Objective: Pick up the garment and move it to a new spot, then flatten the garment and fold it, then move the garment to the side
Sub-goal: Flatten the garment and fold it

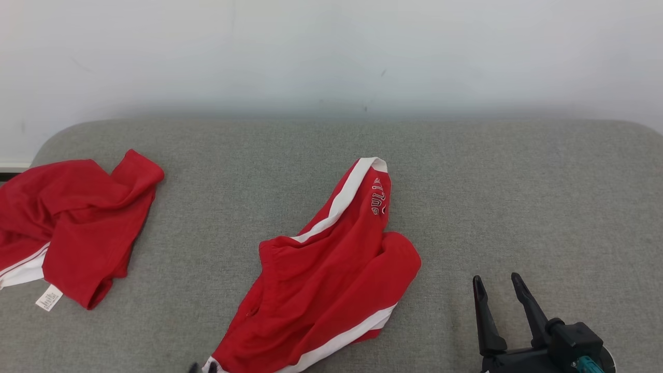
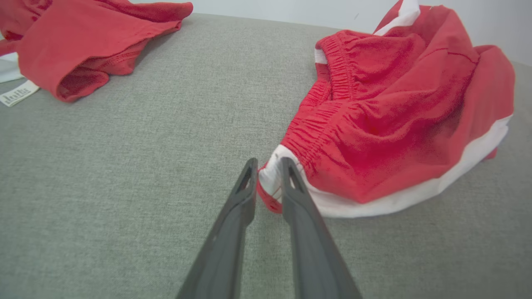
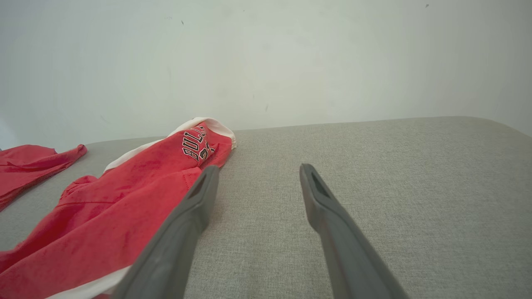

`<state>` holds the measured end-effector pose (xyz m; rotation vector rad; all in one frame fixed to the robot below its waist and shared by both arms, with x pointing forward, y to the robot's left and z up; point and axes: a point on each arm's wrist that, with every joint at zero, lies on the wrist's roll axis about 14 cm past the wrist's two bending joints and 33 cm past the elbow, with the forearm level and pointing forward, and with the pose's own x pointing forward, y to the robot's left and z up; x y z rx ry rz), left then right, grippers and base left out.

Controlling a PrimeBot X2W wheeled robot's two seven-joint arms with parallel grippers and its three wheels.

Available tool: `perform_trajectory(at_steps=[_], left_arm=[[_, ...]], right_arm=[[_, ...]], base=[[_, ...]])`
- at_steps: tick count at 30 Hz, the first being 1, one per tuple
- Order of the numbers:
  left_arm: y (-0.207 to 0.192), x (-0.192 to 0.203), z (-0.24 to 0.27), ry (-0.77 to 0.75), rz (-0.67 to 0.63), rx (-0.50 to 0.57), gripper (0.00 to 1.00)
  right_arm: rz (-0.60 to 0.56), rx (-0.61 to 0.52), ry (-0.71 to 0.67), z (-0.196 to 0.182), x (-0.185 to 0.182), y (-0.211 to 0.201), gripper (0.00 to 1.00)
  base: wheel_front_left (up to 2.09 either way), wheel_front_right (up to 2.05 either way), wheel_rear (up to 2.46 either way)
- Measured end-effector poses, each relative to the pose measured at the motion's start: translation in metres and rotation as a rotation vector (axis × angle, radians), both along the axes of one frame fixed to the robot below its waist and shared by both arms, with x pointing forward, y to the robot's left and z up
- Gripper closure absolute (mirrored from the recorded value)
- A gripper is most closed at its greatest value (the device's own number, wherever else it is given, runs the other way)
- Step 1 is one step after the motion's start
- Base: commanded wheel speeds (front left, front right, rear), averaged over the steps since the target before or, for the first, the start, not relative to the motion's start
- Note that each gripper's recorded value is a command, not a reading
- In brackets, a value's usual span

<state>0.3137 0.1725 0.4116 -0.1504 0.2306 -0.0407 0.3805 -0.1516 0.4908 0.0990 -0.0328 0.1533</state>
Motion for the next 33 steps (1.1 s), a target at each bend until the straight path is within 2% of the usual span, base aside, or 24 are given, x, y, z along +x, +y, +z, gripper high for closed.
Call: perform_trajectory(at_steps=[8, 16, 22, 33], left_arm=[[0.013, 0.018, 0.04, -0.134, 0.046, 0.017, 0.0], [0.031, 0.027, 0.084, -0.275, 0.091, 0.086, 0.0], [0.032, 0.026, 0.09, -0.294, 0.098, 0.101, 0.0], [0.033, 0.021, 0.087, -0.286, 0.107, 0.103, 0.0]], right_arm=[[-0.006, -0.002, 0.006, -0.002, -0.001, -0.002, 0.0], [-0.002, -0.003, 0.036, -0.011, -0.004, -0.002, 0.0], [0.049, -0.019, 0.045, -0.013, 0.005, 0.011, 0.0], [0.203, -0.069, 0.109, -0.025, 0.048, 0.053, 0.0]], base=[[0.0, 0.0, 0.0], [0.0, 0.0, 0.0], [0.0, 0.0, 0.0], [0.0, 0.0, 0.0]])
